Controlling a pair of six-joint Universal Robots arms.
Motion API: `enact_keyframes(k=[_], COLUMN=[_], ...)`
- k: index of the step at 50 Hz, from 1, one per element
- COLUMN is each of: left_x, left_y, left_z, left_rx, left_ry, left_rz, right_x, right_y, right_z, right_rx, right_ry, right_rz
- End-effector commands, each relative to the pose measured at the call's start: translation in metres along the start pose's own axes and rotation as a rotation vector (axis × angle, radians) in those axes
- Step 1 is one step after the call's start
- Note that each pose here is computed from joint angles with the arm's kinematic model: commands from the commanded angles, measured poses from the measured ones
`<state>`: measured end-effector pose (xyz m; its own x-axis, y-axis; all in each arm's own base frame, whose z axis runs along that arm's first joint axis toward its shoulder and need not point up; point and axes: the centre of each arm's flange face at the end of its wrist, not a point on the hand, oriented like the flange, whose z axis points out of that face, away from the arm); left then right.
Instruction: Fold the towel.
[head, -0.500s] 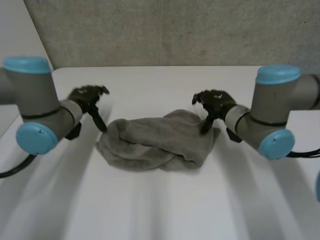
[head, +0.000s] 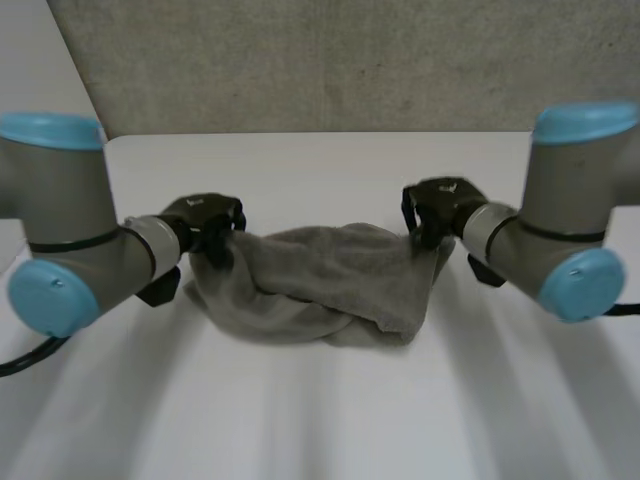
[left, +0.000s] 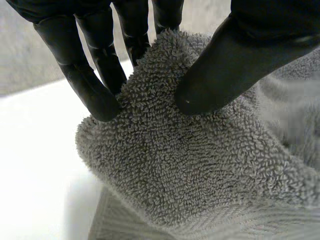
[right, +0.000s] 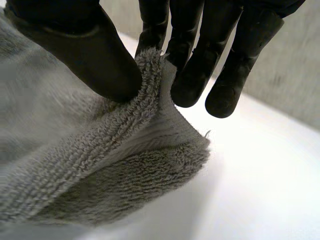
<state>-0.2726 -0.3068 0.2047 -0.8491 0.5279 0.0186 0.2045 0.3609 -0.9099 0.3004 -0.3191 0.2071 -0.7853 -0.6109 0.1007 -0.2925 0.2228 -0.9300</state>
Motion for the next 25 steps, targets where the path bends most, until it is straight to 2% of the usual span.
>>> enact_keyframes(k=[1,2,3,4,5,7,8,10,13,19,21,22,23,25], left_x=[0.008,0.008,0.011,0.013,0.013,0.015,0.015,0.019,0.020,0.021,0.020,0.019,0.018,0.017], left_y=[-0.052,-0.052,-0.070,-0.088,-0.088,-0.119,-0.119,-0.145,-0.152,-0.145,-0.132,-0.116,-0.099,-0.084], left_z=[-0.058,-0.058,-0.077,-0.096,-0.097,-0.132,-0.132,-0.161,-0.171,-0.167,-0.154,-0.138,-0.122,-0.108], left_rx=[0.172,0.173,0.244,0.315,0.316,0.453,0.454,0.576,0.613,0.580,0.518,0.445,0.373,0.308], left_ry=[-0.010,-0.010,-0.014,-0.020,-0.020,-0.036,-0.036,-0.046,-0.051,-0.044,-0.039,-0.032,-0.025,-0.023], left_rz=[0.033,0.033,0.045,0.055,0.055,0.079,0.079,0.104,0.110,0.113,0.104,0.097,0.099,0.115], right_x=[0.004,0.011,0.011,0.019,0.019,0.028,0.028,0.033,0.036,0.035,0.024,0.024,0.014,0.002], right_y=[-0.064,-0.082,-0.083,-0.101,-0.101,-0.136,-0.136,-0.163,-0.171,-0.151,-0.120,-0.120,-0.104,-0.089], right_z=[-0.069,-0.086,-0.086,-0.105,-0.105,-0.144,-0.144,-0.175,-0.188,-0.176,-0.151,-0.151,-0.139,-0.129], right_rx=[0.175,0.236,0.236,0.302,0.303,0.433,0.434,0.540,0.571,0.468,0.321,0.320,0.244,0.180], right_ry=[-0.051,-0.032,-0.032,0.000,0.000,0.066,0.067,0.115,0.140,0.103,0.037,0.037,-0.004,-0.049], right_rz=[-0.039,-0.051,-0.051,-0.067,-0.068,-0.107,-0.107,-0.148,-0.172,-0.181,-0.237,-0.238,-0.285,-0.337])
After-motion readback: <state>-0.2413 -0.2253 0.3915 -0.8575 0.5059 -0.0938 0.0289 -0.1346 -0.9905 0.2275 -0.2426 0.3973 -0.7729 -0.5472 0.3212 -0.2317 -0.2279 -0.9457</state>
